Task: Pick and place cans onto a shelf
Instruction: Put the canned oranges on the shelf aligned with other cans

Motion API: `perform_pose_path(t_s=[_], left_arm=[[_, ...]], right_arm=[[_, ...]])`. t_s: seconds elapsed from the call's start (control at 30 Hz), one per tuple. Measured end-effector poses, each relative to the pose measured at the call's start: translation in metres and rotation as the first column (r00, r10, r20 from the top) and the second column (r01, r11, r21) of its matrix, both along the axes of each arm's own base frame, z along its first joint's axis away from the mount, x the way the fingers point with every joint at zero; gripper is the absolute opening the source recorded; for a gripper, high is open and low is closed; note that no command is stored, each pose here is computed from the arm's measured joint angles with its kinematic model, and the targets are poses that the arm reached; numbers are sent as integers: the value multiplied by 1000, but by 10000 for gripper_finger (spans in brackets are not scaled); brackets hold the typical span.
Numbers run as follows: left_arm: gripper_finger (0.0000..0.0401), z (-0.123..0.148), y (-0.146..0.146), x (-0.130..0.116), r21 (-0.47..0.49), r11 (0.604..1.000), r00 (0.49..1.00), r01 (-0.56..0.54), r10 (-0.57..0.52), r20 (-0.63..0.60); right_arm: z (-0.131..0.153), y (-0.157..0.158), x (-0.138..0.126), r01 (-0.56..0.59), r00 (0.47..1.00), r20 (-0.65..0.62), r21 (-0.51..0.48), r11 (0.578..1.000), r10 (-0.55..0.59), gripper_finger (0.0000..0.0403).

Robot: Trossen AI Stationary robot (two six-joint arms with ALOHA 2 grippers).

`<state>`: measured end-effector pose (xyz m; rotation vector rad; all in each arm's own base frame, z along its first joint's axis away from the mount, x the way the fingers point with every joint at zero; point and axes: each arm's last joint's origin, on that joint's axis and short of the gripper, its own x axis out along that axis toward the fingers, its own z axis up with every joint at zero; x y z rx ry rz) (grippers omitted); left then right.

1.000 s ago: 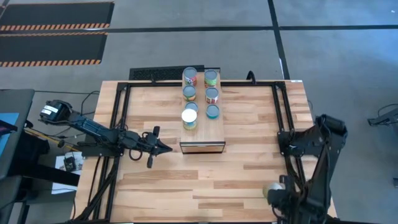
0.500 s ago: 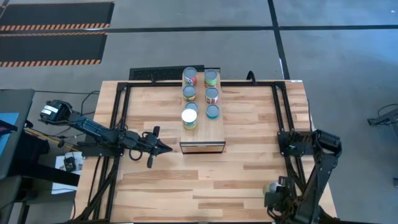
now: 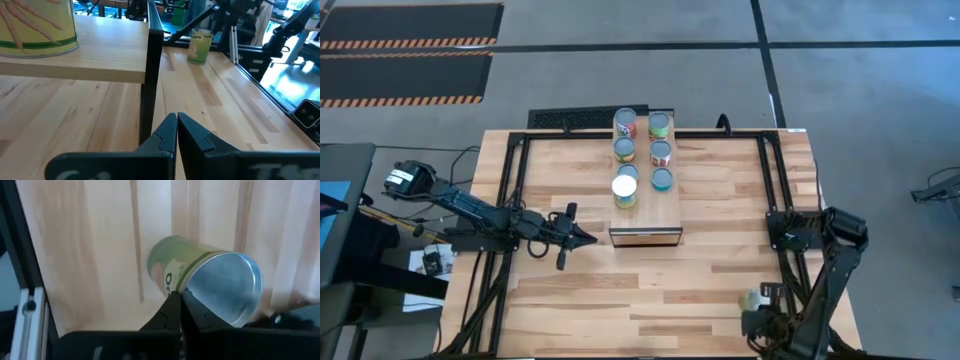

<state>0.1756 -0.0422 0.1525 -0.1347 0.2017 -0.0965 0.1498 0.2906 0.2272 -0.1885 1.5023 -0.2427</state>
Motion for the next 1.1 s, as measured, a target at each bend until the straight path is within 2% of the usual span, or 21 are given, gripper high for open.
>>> perform_pose_path(t_s=[0.17,0.33,0.53,0.7,0.83,0.97,1.1], left_arm=[[0,0,0,0,3,1000,1000,1,-1,-1],[0,0,0,0,3,1000,1000,1,-1,-1],[0,0,0,0,8,1000,1000,1,-1,-4],[0,0,0,0,8,1000,1000,1,-1,-4],[0,0,0,0,7,1000,1000,1,-1,-4],[0,0,0,0,7,1000,1000,1,-1,-4],[0,0,0,0,7,1000,1000,1,-1,-4]], right_arm=[[18,-12,4,-73,991,109,-38,997,77,4],[45,-35,13,-159,958,222,-104,982,179,3],[84,-67,29,-255,890,338,-187,949,306,3],[120,-86,47,-359,798,403,-282,890,449,3],[143,-107,61,-434,747,350,-388,813,565,3],[161,-136,82,-476,735,261,-460,750,626,4],[165,-173,105,-521,752,173,-436,734,636,4]])
